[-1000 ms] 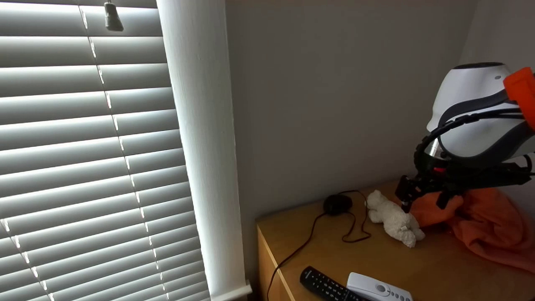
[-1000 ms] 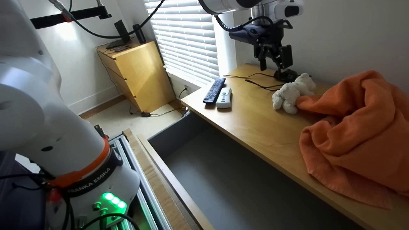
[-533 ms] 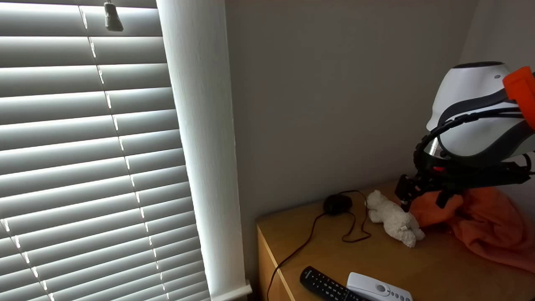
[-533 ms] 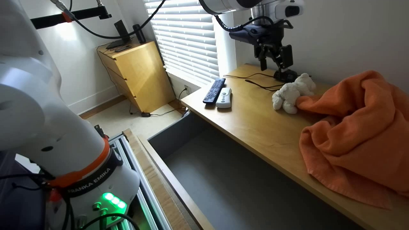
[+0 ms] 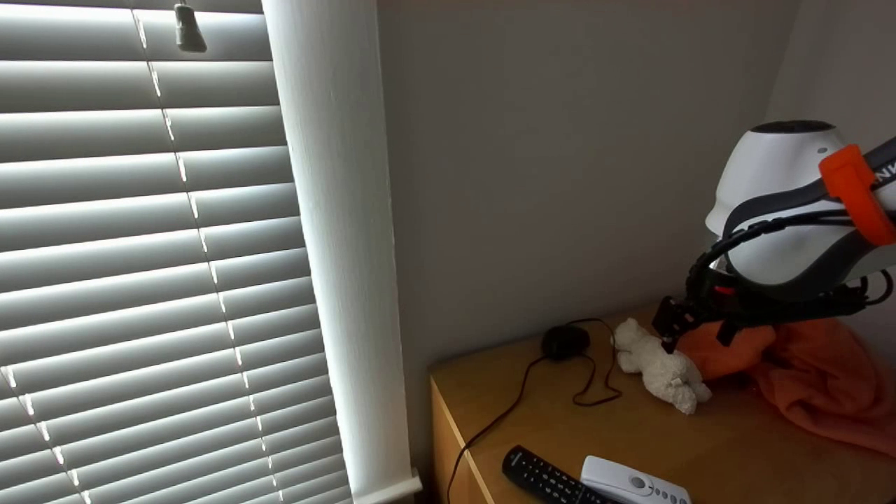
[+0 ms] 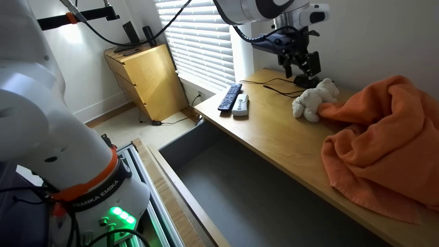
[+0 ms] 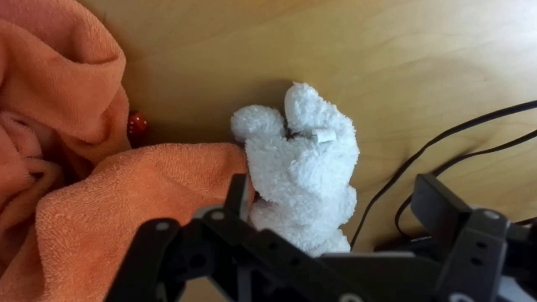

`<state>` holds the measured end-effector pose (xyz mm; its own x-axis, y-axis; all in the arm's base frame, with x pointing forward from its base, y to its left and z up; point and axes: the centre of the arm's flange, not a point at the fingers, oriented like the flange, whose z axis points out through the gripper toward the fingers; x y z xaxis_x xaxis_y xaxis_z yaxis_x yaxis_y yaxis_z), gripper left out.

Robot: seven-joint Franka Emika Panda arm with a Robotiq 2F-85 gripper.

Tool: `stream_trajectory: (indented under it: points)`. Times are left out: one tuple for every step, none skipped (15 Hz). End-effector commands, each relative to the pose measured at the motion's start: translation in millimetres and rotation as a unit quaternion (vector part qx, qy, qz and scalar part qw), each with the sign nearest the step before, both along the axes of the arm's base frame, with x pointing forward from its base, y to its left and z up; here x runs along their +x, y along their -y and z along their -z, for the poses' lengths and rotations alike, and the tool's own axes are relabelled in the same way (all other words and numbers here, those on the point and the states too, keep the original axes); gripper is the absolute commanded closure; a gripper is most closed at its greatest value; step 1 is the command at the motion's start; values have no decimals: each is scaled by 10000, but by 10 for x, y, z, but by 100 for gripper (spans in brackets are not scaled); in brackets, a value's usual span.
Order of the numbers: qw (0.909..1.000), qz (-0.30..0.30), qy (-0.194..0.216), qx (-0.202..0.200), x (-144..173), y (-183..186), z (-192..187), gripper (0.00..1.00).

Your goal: Put the white fluffy toy in the open drawer

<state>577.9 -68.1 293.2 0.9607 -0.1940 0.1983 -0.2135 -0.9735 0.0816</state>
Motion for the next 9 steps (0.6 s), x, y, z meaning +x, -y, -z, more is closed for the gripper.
stream_trajectory:
  points:
    - [9995, -151, 163, -240, 196, 41, 288, 0]
    - [9993, -207, 187, -259, 227, 53, 345, 0]
    - [9990, -277, 221, -257, 257, 58, 405, 0]
    - [9986, -341, 281, -276, 291, 59, 463, 0]
    - [9984, -387, 308, -279, 316, 57, 509, 0]
    - [9979, -459, 344, -303, 342, 54, 564, 0]
    - [9976, -497, 352, -316, 371, 51, 620, 0]
    - [9974, -560, 334, -322, 390, 49, 672, 0]
    - [9970, -606, 330, -364, 408, 50, 726, 0]
